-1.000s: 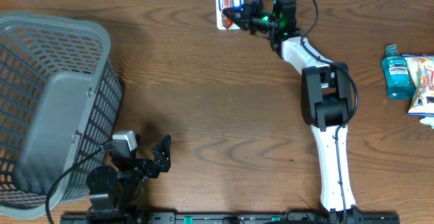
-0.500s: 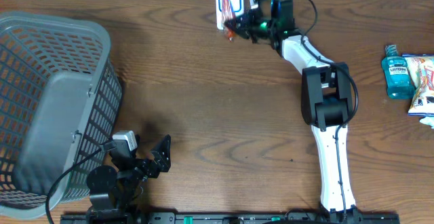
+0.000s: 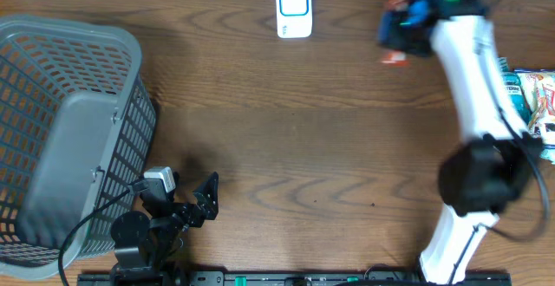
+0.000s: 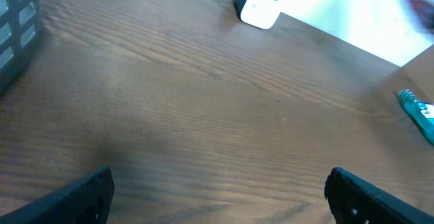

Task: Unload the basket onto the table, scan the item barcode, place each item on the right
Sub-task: 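Move the candy bar right and drop it beside the mouthwash bottle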

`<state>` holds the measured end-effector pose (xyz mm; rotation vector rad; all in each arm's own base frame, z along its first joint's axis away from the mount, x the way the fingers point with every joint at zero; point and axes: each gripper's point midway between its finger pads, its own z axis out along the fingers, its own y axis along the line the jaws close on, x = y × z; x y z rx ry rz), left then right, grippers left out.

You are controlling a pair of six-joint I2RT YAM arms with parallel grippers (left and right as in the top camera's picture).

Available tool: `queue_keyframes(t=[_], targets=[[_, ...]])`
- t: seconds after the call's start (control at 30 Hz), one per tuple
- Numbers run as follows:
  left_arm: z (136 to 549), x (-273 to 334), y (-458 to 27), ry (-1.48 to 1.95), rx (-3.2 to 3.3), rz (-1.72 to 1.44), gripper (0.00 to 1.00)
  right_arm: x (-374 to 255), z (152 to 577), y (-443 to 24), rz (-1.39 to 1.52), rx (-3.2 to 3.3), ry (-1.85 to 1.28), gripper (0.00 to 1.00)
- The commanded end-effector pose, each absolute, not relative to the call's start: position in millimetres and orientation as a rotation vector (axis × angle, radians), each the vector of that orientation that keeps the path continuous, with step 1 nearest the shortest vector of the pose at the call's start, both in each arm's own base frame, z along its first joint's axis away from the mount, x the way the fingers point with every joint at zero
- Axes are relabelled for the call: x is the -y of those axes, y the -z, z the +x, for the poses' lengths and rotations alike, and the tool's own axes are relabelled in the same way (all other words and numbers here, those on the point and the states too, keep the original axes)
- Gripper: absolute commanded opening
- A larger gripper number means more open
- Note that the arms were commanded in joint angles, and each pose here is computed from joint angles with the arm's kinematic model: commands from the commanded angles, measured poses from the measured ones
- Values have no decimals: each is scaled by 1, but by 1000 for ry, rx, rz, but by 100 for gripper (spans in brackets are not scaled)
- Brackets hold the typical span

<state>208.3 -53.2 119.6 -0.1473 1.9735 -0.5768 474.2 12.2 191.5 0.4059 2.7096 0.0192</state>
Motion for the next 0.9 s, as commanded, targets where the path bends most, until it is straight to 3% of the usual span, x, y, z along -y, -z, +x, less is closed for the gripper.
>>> queue_keyframes(t=[0.0, 0.33, 0.53, 0.63, 0.73, 0.87], targets=[[206, 54, -110, 583, -2004, -147, 99, 77, 430, -187, 523, -2778, 515, 1], [206, 54, -110, 583, -2004, -147, 99, 175, 360, -109, 1028, -2742, 884, 1], [206, 54, -110, 583, -2004, -147, 99, 213, 375, -73, 855, -2707, 893, 2], [206, 54, -110, 583, -2004, -147, 99, 214, 384, -59, 771, -2751, 757, 13], [206, 54, -110, 583, -2004, -147, 99, 210, 393, -55, 567, -2821, 673, 2], [206, 54, -110, 583, -2004, -147, 99, 200, 402, -52, 316, -2877, 616, 3]])
